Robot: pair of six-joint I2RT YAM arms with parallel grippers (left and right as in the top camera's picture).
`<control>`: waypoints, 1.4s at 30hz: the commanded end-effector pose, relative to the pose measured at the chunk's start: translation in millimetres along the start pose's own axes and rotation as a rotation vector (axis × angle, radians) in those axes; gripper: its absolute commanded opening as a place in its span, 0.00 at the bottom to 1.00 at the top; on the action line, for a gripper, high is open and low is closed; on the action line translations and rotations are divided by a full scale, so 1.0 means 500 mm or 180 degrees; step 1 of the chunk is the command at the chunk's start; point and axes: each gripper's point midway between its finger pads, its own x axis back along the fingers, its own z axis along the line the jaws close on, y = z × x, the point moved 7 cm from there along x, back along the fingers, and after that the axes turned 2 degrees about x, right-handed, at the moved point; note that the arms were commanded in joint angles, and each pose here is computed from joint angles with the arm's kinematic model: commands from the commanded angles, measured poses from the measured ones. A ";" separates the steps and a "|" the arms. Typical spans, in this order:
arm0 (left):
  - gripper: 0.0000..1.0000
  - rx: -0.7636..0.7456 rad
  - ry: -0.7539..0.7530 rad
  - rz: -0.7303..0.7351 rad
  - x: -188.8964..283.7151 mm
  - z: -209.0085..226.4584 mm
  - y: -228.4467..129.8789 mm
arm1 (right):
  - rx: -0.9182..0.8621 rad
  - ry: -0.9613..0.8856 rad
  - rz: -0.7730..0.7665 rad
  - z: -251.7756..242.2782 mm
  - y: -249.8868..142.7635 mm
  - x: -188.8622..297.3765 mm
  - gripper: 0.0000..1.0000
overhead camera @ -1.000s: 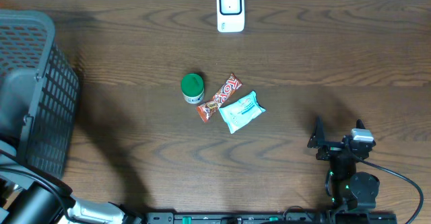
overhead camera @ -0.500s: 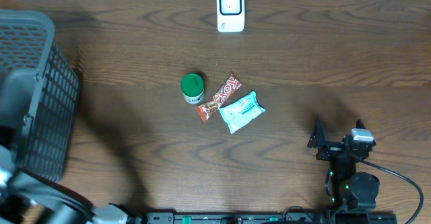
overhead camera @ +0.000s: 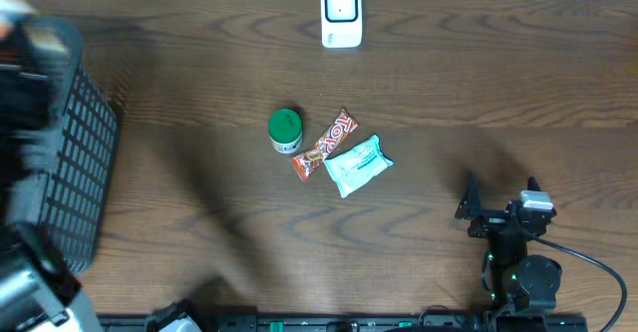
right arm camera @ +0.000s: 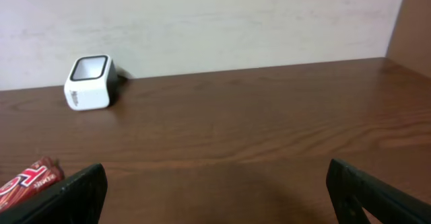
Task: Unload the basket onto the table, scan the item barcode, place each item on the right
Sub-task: 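Place the orange Kleenex pack on the table right of the wipes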
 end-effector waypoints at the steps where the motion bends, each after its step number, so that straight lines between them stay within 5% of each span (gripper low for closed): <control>1: 0.39 0.0082 -0.0400 0.1267 -0.065 -0.035 -0.169 | 0.0041 0.0015 -0.0003 0.002 -0.001 0.000 0.99; 8: 0.39 -0.0444 0.0050 0.2626 -0.133 -0.069 -0.477 | 0.0041 0.0015 -0.0003 0.002 -0.001 0.000 0.99; 14: 0.39 -0.0949 0.0397 0.3209 -0.189 -0.094 -0.728 | 0.0041 0.0015 -0.0003 0.002 -0.001 0.000 0.99; 23: 0.39 -0.0105 0.0866 0.3374 -0.269 -0.070 -1.016 | 0.0041 0.0015 -0.0003 0.002 -0.001 0.000 0.99; 30: 0.40 0.0694 0.1219 0.3125 -0.302 -0.045 -1.104 | 0.0041 0.0015 -0.0003 0.002 -0.001 0.000 0.99; 36: 0.73 0.1343 0.1688 0.2798 -0.308 -0.032 -1.106 | 0.0041 0.0015 -0.0003 0.002 -0.001 0.000 0.99; 39: 0.86 0.1415 0.1326 0.2704 -0.331 -0.066 -1.096 | 0.0041 0.0015 -0.0003 0.002 -0.001 0.000 0.99; 42: 0.88 0.0963 0.0594 0.2630 -0.356 -0.132 -1.049 | 0.0041 0.0015 -0.0003 0.002 -0.001 0.000 0.99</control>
